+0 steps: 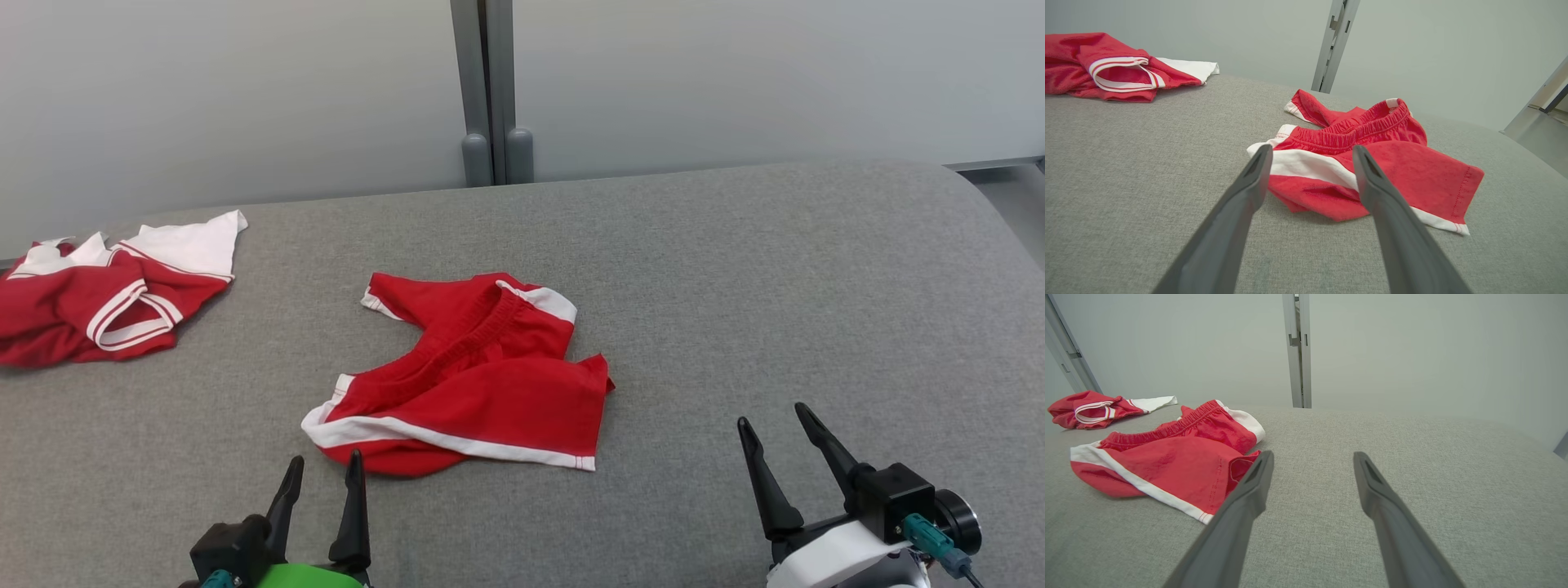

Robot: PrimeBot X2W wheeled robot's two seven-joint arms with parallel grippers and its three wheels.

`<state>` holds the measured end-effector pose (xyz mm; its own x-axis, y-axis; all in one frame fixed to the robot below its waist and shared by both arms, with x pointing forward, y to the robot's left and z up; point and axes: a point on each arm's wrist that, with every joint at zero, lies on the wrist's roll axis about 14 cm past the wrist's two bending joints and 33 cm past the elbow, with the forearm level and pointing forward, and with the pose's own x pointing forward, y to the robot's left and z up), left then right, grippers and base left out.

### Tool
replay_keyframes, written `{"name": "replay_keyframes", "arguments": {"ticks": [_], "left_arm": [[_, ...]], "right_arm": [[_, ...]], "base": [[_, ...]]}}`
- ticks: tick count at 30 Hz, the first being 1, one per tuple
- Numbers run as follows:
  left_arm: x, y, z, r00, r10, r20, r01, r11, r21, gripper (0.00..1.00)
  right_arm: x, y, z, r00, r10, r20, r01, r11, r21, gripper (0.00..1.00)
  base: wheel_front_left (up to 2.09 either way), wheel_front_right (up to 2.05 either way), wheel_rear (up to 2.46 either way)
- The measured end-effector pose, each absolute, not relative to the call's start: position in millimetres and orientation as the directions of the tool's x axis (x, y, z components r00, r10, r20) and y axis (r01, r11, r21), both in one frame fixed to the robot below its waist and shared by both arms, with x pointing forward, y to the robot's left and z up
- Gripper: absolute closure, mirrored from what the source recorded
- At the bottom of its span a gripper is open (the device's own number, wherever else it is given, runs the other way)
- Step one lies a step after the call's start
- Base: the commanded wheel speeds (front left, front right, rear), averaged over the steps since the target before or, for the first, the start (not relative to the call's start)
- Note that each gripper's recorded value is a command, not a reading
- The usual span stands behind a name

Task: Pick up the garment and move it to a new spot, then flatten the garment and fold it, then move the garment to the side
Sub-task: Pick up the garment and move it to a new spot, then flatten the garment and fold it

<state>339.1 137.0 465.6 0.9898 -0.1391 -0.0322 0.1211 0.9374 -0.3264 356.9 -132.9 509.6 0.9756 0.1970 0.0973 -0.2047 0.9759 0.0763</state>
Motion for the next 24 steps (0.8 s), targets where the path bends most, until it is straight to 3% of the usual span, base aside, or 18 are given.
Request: {"name": "replay_keyframes", "arguments": {"ticks": [17,24], "left_arm": [[338,139,468,0.992,-0.126,-0.025,0.111,0.937,-0.332,0.00],[336,143,469,0.994,-0.109,-0.022,0.096,0.937,-0.335,0.00]], "right_arm": [[360,-132,507,0.976,0.200,0.087,-0.207,0.975,0.076,0.00],[363,-108,494,0.959,0.279,0.045,-0.280,0.959,0.038,0.00]], "base": [[0.00,0.00,0.00],[0.00,0.00,0.00]]}}
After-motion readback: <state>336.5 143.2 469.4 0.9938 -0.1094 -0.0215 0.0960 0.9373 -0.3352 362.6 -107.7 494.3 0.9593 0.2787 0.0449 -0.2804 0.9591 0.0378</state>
